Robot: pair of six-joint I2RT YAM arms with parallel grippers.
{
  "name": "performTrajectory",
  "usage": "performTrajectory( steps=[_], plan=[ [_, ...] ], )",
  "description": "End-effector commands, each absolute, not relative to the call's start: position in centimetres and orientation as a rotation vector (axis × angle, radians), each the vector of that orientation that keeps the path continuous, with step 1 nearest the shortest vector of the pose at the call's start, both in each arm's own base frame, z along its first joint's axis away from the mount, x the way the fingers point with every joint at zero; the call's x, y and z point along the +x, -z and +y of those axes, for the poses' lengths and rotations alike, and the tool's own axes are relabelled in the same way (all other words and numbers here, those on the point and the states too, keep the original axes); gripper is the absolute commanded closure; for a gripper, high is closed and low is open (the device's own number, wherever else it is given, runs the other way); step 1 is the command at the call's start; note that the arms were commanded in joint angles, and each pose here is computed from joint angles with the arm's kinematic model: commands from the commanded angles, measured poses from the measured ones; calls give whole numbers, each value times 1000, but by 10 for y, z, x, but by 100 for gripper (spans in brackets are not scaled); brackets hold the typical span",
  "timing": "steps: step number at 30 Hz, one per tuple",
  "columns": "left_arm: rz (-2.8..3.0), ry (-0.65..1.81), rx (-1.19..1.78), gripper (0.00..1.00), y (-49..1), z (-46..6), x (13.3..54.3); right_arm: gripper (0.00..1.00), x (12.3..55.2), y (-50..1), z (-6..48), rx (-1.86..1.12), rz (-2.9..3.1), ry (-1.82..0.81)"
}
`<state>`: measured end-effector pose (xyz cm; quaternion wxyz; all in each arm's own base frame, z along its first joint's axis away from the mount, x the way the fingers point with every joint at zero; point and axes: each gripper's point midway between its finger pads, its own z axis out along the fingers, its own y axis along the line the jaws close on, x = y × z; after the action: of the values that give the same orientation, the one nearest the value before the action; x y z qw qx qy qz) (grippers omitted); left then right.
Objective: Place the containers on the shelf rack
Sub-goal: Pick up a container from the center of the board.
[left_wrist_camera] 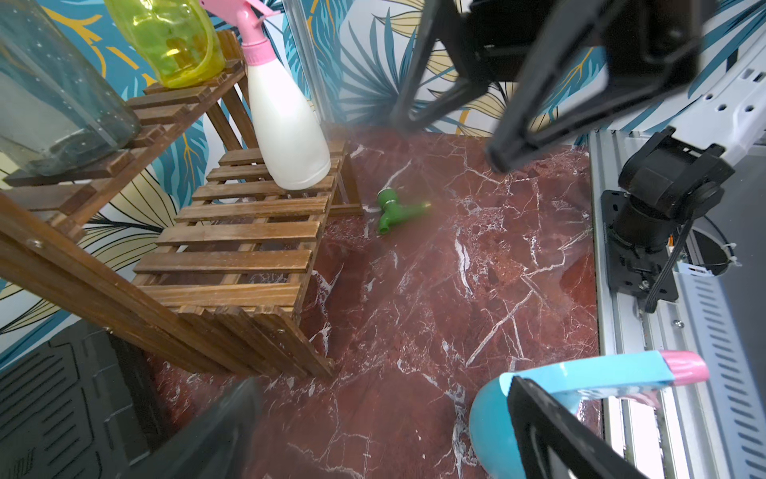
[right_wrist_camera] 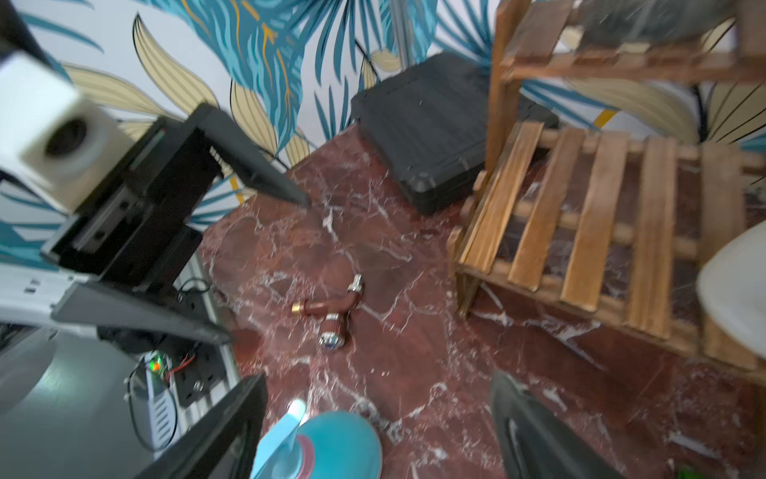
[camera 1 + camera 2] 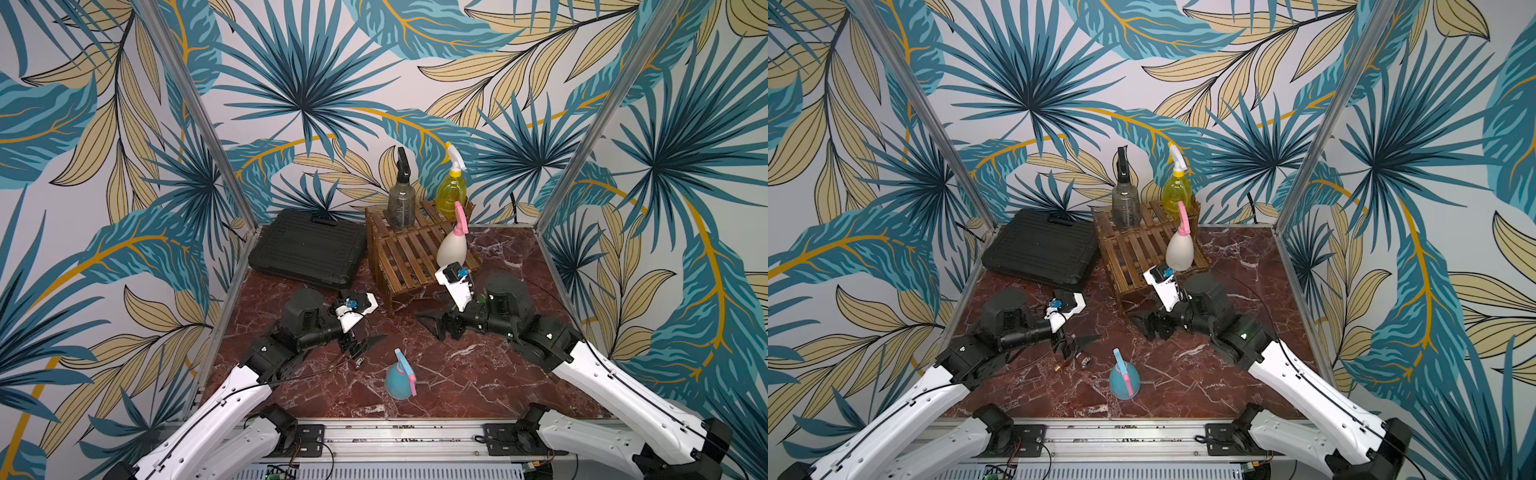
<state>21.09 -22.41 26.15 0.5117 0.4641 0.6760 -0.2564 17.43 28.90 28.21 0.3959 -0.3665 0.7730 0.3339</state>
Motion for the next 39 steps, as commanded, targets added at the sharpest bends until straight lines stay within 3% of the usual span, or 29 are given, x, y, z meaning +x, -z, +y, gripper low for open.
performTrajectory(
  steps=[1, 10, 21, 25, 34, 39],
  plan=[
    [1619, 582, 1111, 0, -259, -220, 211, 11, 152, -257, 282, -924, 2061, -812],
    [1624, 567, 1091, 0, -258, -218, 214, 13, 91, -222, 301, -1008, 2147, -819],
    [1629, 570, 1091, 0, -257, -219, 214, 19, 94, -184, 309, -992, 2227, -698],
    [1630, 570, 1091, 0, -256, -219, 214, 30, 93, -175, 312, -1009, 2249, -688],
    [1628, 574, 1094, 0, -257, -219, 213, 74, 95, -184, 312, -1006, 2213, -701],
    [1627, 579, 1094, 0, -257, -219, 213, 82, 102, -196, 315, -1011, 2131, -694]
  ],
)
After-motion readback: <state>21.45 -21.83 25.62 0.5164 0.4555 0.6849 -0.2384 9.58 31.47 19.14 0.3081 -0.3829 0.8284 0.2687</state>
